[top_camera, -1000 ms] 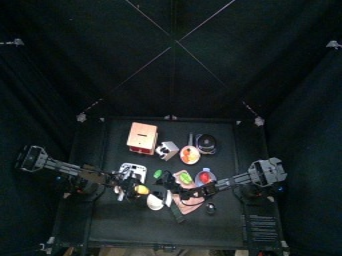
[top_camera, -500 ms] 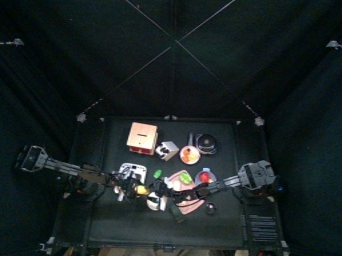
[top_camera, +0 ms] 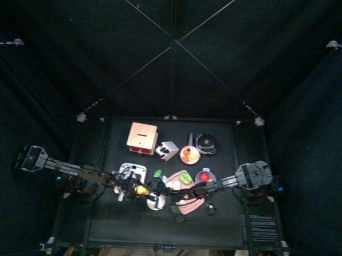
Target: Grab corn husk with both hands
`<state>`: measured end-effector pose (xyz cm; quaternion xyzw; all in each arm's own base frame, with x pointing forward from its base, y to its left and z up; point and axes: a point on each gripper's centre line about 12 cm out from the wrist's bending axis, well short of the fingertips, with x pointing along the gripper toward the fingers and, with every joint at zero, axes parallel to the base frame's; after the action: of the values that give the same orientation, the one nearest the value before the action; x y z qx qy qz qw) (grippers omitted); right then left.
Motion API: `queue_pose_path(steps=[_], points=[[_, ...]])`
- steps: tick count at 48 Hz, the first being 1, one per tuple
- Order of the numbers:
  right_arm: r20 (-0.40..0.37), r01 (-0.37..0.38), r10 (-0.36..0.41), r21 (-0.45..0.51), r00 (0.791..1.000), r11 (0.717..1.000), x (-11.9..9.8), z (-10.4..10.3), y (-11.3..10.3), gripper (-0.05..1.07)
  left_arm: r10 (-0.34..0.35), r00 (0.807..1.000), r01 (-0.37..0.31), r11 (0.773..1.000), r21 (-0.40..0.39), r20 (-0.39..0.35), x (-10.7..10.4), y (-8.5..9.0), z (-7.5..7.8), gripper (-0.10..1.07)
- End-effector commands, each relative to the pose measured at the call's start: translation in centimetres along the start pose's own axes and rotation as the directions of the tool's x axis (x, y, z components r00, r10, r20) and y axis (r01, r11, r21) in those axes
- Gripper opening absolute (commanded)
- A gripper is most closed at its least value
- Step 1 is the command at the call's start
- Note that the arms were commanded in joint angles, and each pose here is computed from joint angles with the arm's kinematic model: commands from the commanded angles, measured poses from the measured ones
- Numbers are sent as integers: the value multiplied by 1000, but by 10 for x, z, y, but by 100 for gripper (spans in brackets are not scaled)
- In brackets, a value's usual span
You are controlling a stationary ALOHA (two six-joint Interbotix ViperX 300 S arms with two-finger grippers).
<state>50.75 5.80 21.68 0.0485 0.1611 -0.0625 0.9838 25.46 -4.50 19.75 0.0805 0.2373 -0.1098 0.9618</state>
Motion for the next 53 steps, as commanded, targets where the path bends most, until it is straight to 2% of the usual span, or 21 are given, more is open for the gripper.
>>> queue_pose_path(steps=[1, 16, 25, 41, 47, 53], points=[[33, -7, 7, 12, 999, 1000, -3, 16, 0, 83, 3, 999, -3, 1000, -1, 40, -1, 2, 11, 77], [23, 2, -3, 32, 1000, 999, -2, 13, -3, 96, 3, 999, -3, 1000, -1, 40, -1, 2, 11, 77], [3, 24, -25, 68, 1000, 997, -1, 8, -12, 96, 3, 999, -3, 1000, -1, 40, -1, 2, 11, 77], [2, 30, -30, 65, 1000, 997, -1, 8, -14, 96, 3, 999, -3, 1000, -1, 37, -1, 2, 10, 77], [15, 35, -36, 65, 999, 997, -4, 11, -14, 97, 3, 999, -3, 1000, -1, 39, -1, 2, 10, 77], [46, 70, -73, 71, 996, 995, -8, 16, -18, 97, 3, 999, -3, 1000, 0, 36, -1, 2, 9, 77]])
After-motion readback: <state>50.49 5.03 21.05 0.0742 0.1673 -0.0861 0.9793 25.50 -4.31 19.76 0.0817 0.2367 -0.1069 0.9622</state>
